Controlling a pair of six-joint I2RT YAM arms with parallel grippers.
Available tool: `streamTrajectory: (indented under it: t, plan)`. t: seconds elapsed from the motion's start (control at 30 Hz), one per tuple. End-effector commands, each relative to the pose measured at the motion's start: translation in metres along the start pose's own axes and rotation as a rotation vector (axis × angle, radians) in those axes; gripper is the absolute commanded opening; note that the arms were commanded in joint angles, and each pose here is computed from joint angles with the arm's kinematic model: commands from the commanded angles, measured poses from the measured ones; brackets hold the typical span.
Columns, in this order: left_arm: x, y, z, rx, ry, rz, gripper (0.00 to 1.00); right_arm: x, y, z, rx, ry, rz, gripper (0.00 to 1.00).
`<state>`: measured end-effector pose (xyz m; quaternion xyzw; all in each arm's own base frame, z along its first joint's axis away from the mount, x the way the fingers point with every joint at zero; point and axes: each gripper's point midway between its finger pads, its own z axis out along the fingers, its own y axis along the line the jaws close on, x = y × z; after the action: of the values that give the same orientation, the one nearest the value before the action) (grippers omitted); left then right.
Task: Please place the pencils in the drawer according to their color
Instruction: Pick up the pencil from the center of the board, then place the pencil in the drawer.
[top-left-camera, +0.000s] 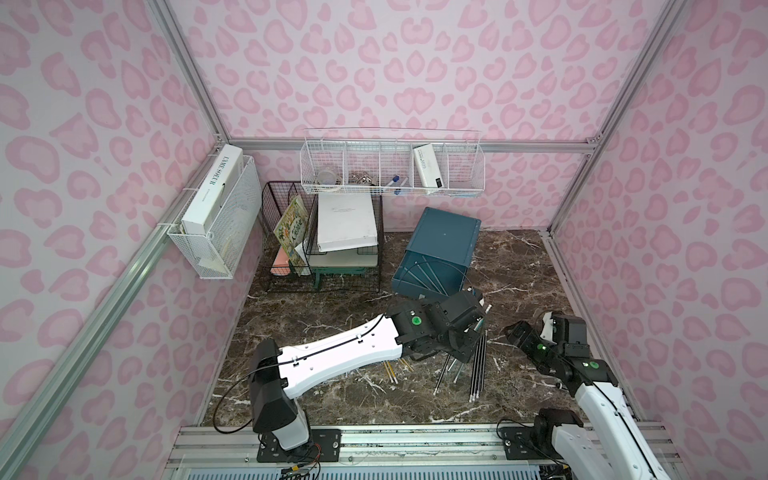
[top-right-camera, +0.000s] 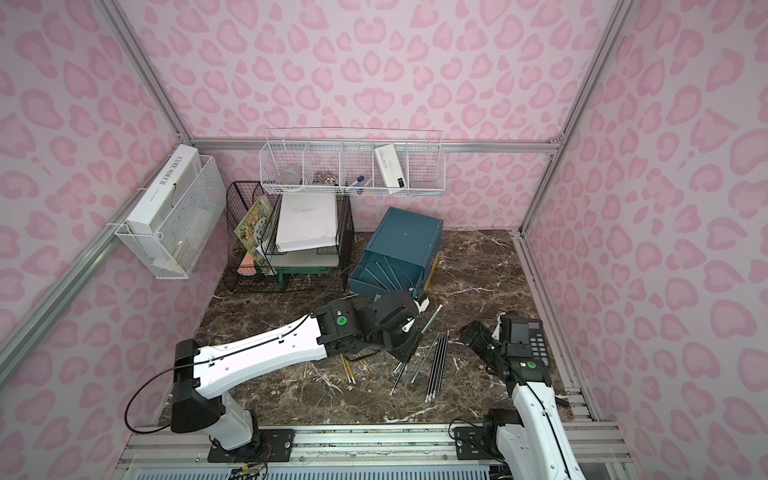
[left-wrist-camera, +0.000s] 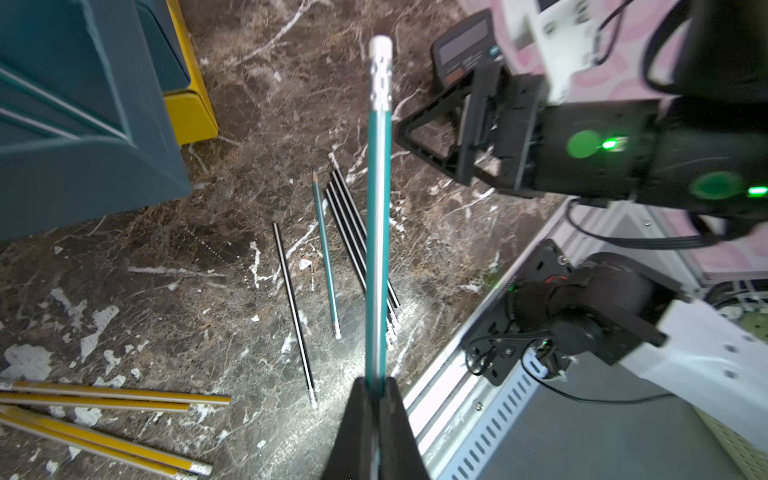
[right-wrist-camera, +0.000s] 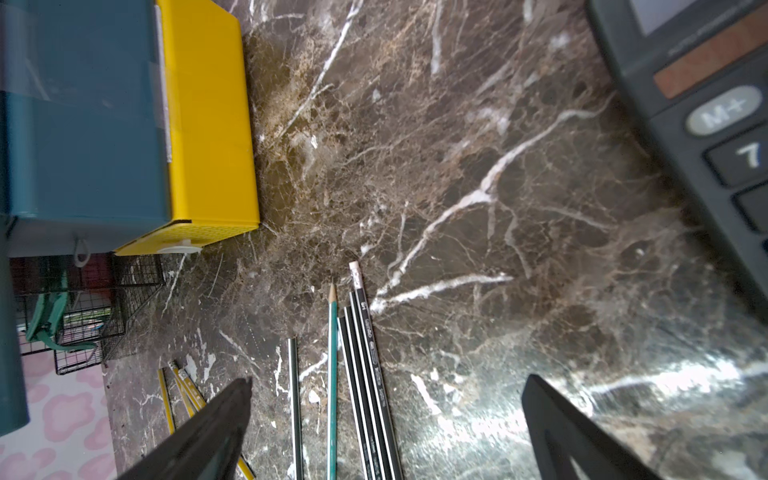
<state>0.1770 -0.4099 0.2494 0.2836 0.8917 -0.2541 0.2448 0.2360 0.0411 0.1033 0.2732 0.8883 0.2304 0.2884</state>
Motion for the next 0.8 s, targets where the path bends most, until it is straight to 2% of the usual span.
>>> streamTrajectory:
  t: [0.0,0.2,0.33,0.5,0.77]
  plan:
    - [-0.025,-0.005,-0.023,0.027,-0.116,-0.033,0.00,-0.011,0.011,-0.001,-0.029,-0.027,-0.010,1.00]
    - [-0.069,0.008,-0.059,0.026,-0.247,-0.166,0.00,-0.023,0.022,-0.005,-0.046,-0.043,-0.016,1.00]
    - [-0.092,0.027,-0.071,0.020,-0.316,-0.313,0.00,-0.025,0.028,-0.005,-0.066,-0.037,-0.013,1.00]
    - [-0.114,0.051,-0.070,0.040,-0.380,-0.545,0.00,-0.025,0.034,-0.005,-0.087,-0.024,0.001,1.00]
    - [-0.124,0.074,-0.056,0.025,-0.442,-0.881,0.00,-0.030,0.044,-0.012,-0.111,-0.027,0.008,1.00]
